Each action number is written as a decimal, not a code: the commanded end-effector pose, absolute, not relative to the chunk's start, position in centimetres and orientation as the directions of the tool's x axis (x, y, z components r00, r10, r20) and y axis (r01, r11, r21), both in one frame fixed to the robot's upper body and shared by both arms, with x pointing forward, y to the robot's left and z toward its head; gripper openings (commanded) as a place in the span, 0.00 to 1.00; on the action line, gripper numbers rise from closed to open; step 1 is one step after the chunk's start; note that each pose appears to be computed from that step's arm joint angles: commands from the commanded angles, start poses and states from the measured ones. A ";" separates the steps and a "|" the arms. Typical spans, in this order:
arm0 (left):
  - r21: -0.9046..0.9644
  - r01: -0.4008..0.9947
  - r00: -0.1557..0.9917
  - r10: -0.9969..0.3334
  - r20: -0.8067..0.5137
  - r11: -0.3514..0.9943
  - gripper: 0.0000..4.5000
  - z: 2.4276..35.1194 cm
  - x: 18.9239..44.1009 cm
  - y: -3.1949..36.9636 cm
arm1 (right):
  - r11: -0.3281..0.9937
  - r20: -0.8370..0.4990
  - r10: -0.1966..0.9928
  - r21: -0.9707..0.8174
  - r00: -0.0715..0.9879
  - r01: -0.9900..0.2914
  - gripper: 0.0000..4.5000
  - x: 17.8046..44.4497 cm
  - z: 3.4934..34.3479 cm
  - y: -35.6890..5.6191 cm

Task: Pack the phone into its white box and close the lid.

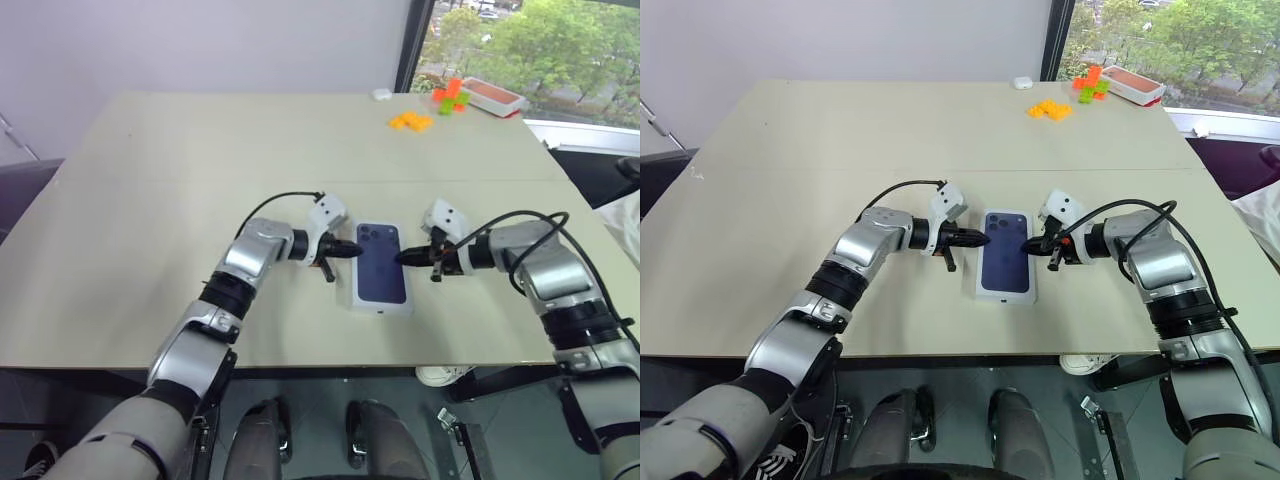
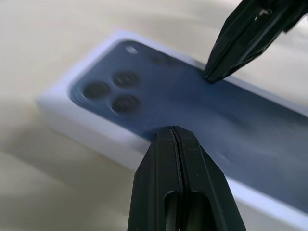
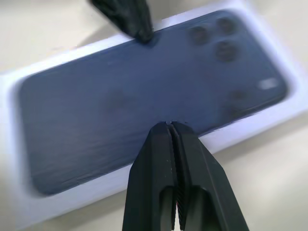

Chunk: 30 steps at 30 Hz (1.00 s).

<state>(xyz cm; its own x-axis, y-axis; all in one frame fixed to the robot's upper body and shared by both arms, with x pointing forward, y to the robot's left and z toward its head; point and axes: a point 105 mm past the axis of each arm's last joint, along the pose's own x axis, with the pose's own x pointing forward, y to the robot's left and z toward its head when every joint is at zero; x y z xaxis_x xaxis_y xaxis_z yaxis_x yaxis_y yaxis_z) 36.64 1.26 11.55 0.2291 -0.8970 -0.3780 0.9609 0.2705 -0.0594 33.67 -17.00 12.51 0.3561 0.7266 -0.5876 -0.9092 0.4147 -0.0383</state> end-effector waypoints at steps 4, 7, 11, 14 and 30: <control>-0.098 0.974 0.155 -0.915 -0.372 0.205 0.00 10.9 34.4 2.5 | 0.301 -0.572 0.788 0.033 0.229 -0.953 0.03 31.3 13.4 -15.6; -0.059 0.914 0.382 -0.901 -0.208 0.401 0.00 13.5 37.4 4.2 | 0.442 -0.433 0.785 -0.113 0.444 -0.890 0.03 34.9 15.5 -15.4; -0.088 0.849 0.517 -0.854 -0.059 0.520 0.19 17.2 38.9 7.5 | 0.558 -0.276 0.791 -0.037 0.545 -0.829 0.00 36.8 17.9 -15.7; 0.006 0.808 0.589 -0.808 -0.030 0.589 0.53 18.9 38.9 11.0 | 0.629 -0.191 0.746 -0.111 0.637 -0.770 0.19 38.1 19.7 -16.9; 0.107 0.714 0.700 -0.705 -0.111 0.692 1.00 18.1 33.1 22.7 | 0.510 -0.168 0.811 -0.267 0.561 -0.817 0.99 36.5 19.9 -19.0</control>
<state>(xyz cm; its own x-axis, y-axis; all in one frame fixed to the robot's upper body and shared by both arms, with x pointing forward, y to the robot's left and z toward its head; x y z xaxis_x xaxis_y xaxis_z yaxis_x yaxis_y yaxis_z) 33.69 22.72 15.74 0.6977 -0.6946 -0.1752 0.7099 0.7032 0.0390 36.99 -18.49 18.11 0.5640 0.7952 -0.2227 -0.8232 0.5201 -0.2277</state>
